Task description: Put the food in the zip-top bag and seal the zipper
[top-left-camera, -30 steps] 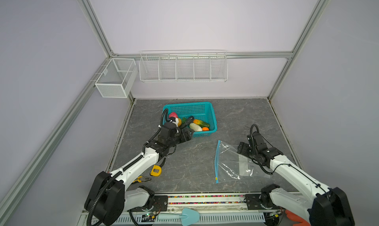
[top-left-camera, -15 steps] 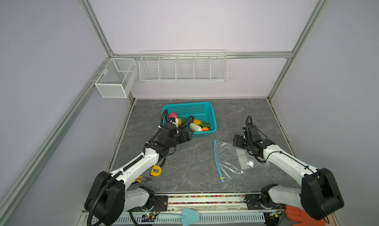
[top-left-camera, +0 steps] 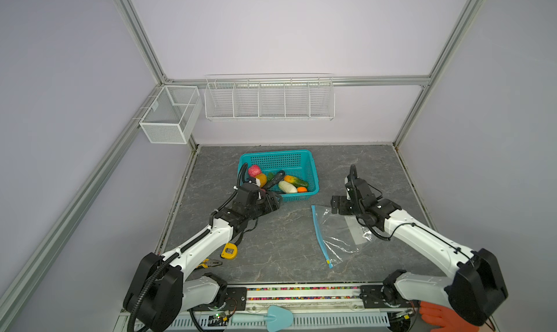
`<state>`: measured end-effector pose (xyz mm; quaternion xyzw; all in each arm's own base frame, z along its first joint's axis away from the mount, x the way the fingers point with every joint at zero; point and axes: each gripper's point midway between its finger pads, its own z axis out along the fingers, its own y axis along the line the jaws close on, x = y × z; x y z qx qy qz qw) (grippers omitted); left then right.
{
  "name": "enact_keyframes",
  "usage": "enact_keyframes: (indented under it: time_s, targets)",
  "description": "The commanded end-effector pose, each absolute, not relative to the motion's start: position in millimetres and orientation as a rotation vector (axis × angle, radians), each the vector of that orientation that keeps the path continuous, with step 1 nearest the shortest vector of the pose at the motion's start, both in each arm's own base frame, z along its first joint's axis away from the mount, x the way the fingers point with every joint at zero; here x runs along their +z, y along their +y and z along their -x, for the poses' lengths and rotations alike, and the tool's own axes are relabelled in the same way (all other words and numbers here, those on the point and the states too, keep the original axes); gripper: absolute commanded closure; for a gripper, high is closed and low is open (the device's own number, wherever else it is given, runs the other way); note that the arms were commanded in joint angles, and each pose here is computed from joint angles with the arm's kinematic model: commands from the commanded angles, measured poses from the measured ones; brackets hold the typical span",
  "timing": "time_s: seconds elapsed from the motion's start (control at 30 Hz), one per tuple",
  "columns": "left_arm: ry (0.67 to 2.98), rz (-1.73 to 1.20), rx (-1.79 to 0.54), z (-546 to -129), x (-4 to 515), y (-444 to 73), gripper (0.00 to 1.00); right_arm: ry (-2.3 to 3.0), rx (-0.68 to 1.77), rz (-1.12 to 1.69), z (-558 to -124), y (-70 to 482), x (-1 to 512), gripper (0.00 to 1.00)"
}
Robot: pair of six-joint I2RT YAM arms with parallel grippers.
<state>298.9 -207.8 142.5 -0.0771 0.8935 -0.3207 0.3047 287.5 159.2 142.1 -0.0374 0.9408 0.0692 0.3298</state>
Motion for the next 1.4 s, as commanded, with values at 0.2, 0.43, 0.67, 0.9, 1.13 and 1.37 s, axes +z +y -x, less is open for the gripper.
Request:
enact_keyframes:
  time_s: [0.2, 0.43, 0.67, 0.9, 1.13, 1.37]
  targets:
    - [2.343, 0.261, -0.764, -289, 160, -177, 0.14, 2.475, -0.306, 0.393, -225, 179, 139, 0.14]
    - [2.363, 0.319, -0.799, -286, 149, -164, 0.14, 2.394, -0.69, 0.598, -214, 205, 127, 0.03]
    - [2.353, 0.356, -0.766, -285, 146, -146, 0.14, 2.168, -1.136, 0.714, -217, 230, 121, 0.1]
    - [2.362, 0.356, -0.767, -286, 143, -146, 0.14, 2.179, -1.196, 0.775, -218, 247, 90, 0.1]
    - [2.36, 0.354, -0.767, -287, 143, -145, 0.14, 2.246, -1.164, 0.765, -212, 244, 70, 0.1]
    - [2.362, 0.35, -0.772, -289, 144, -147, 0.14, 2.275, -1.158, 0.752, -210, 240, 55, 0.1]
